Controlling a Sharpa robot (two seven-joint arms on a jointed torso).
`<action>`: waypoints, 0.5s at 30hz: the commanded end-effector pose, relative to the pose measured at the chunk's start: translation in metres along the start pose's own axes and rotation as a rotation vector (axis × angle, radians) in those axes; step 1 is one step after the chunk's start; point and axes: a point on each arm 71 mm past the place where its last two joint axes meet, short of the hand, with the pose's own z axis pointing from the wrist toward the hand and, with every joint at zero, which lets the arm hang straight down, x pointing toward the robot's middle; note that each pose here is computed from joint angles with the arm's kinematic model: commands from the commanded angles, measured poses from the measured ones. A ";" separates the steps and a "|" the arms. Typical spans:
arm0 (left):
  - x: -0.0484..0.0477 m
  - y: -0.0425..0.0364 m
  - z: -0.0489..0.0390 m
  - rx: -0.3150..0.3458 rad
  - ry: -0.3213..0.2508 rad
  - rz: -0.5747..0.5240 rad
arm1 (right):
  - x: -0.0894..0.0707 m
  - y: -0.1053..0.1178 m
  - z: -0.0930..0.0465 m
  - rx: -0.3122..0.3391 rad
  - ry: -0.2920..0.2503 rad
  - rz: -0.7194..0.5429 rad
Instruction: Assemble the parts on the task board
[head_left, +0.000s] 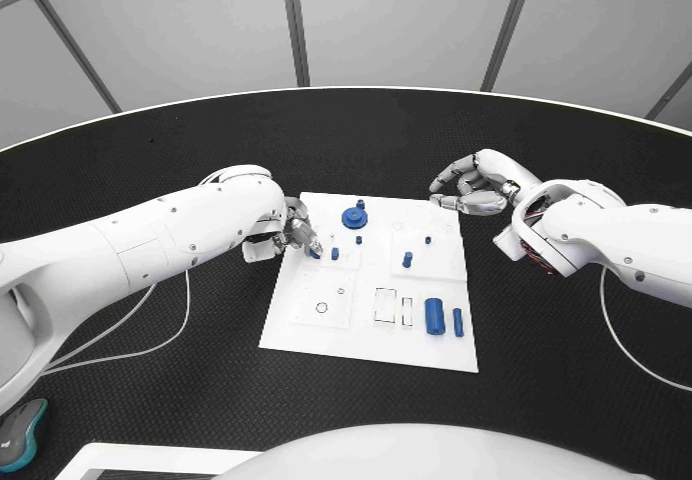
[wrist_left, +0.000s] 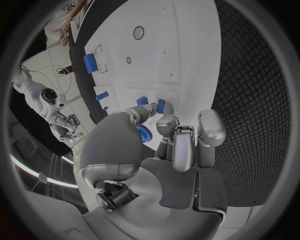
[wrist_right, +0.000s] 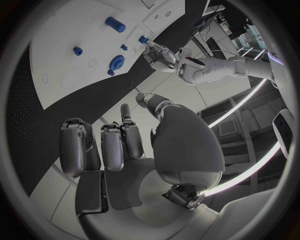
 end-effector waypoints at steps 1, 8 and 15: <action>0.0000 0.0002 0.0001 -0.001 0.000 0.001 | 0.000 0.000 0.000 0.000 0.000 0.000; -0.0003 -0.0001 0.0002 -0.003 -0.002 0.001 | 0.000 0.000 0.000 -0.001 0.001 0.000; 0.0002 -0.0021 0.0004 -0.001 0.000 0.005 | 0.001 0.000 0.001 -0.001 0.002 0.000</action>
